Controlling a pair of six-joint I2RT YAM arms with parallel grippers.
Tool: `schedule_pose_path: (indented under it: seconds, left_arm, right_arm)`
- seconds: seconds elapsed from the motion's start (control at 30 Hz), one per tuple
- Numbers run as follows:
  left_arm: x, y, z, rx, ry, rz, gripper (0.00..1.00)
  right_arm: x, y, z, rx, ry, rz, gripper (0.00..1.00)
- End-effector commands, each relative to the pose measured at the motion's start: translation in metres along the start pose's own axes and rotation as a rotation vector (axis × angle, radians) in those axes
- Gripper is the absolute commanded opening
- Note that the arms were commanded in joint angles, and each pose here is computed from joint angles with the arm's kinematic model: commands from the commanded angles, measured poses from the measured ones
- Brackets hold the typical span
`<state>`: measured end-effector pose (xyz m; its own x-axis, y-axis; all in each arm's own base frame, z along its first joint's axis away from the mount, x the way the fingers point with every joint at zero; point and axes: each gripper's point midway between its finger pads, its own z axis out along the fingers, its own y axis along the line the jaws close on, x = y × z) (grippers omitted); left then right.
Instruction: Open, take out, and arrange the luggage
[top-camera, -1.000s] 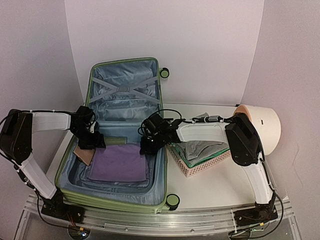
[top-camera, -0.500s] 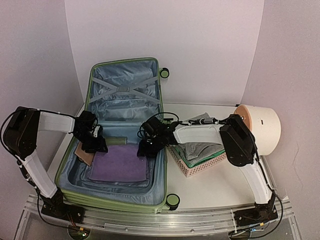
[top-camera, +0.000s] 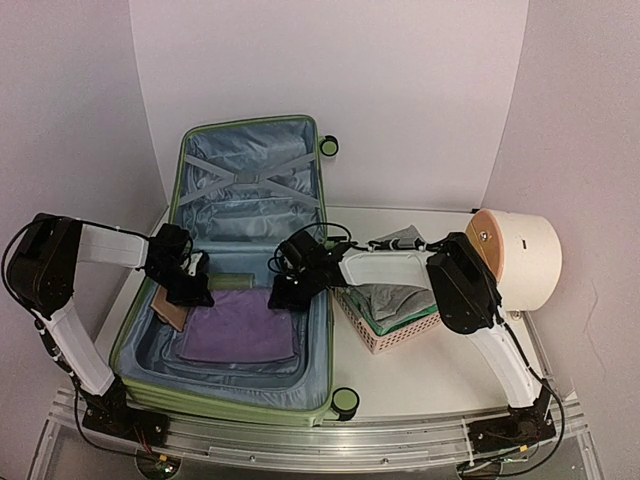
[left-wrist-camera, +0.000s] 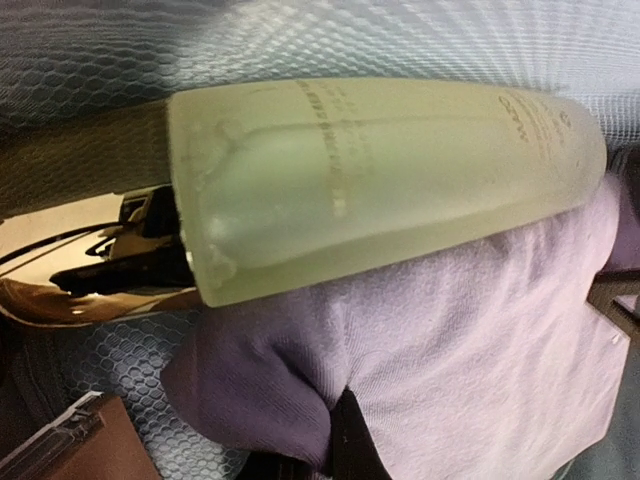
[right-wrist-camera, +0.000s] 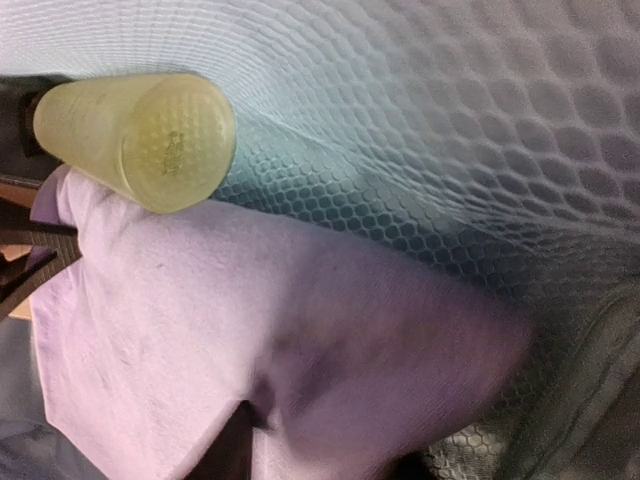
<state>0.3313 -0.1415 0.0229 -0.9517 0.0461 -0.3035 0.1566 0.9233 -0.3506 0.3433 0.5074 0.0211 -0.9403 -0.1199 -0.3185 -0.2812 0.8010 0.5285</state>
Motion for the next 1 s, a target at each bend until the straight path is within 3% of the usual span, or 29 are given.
schedule_pose_path:
  seconds: [0.0, 0.1, 0.2, 0.5, 0.7, 0.97]
  left_arm:
    - [-0.013, -0.018, -0.008, 0.084, -0.008, 0.037, 0.00]
    - [-0.017, -0.020, -0.018, 0.075, -0.016, 0.050, 0.00]
    - [-0.023, -0.024, -0.031, 0.075, -0.040, 0.073, 0.00]
    - [-0.055, -0.058, -0.097, 0.116, -0.135, 0.213, 0.00]
    - [-0.075, -0.074, -0.129, 0.134, -0.217, 0.295, 0.00]
    - [-0.108, -0.117, -0.189, 0.226, -0.422, 0.515, 0.00]
  right_arm:
    - [0.009, -0.006, 0.016, -0.042, 0.036, 0.005, 0.22]
    - [0.000, 0.004, 0.002, -0.065, -0.002, -0.009, 0.07]
    - [-0.011, 0.017, -0.018, -0.081, -0.047, -0.049, 0.00]
    - [-0.064, 0.073, -0.114, -0.144, -0.275, -0.203, 0.00]
    - [-0.083, 0.084, -0.146, -0.129, -0.377, -0.265, 0.00]
    - [-0.111, 0.102, -0.203, -0.109, -0.543, -0.347, 0.00]
